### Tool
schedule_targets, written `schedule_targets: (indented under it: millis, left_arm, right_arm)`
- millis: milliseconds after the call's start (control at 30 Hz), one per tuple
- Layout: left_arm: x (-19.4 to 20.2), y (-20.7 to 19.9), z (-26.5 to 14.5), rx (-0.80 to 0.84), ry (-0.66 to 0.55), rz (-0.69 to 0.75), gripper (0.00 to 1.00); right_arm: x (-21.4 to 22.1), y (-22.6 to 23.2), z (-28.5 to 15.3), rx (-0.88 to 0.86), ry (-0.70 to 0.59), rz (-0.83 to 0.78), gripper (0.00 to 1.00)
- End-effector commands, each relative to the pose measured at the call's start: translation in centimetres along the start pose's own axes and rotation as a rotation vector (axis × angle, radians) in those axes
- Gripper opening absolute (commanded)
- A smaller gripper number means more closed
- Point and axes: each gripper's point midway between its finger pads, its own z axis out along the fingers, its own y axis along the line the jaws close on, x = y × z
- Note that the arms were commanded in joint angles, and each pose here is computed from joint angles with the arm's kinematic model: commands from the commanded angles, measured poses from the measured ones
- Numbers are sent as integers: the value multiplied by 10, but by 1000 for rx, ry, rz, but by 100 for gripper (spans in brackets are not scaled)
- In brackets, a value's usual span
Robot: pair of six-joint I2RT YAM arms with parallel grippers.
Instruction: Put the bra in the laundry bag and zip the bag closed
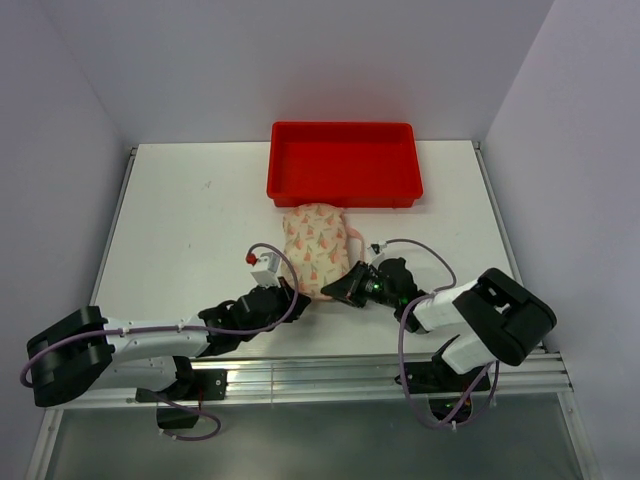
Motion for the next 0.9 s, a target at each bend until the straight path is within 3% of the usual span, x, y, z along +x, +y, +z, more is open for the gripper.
schedule_targets:
  millis: [0, 267, 467, 567, 667, 700, 800, 867]
  left_arm:
    - [-17, -14, -5, 32, -52, -3, 0]
    - [-17, 99, -31, -303, -94, -34, 0]
    - [-45, 114, -51, -352, -204, -96, 0]
    - [-49, 90, -46, -237, -199, -85, 0]
    - [-43, 62, -39, -117, -164, -104, 0]
    - [-40, 57, -35, -104, -157, -105, 0]
    - [-29, 40, -30, -55, -122, -101, 0]
    - [-30, 23, -27, -7, -119, -106, 0]
  right_arm:
    - [-15, 24, 7, -83, -45, -30, 0]
    - [-41, -15, -15, -16, -61, -43, 0]
    - [-55, -25, -13, 58, 1, -150, 0]
    - [-61, -14, -8, 63, 4, -201, 0]
    - [-58, -8, -7, 79, 2, -234, 35]
    - [-56, -7, -9, 75, -2, -232, 58]
    - [-40, -4, -13, 60, 17, -231, 83]
    - [-25, -4, -15, 50, 45, -235, 86]
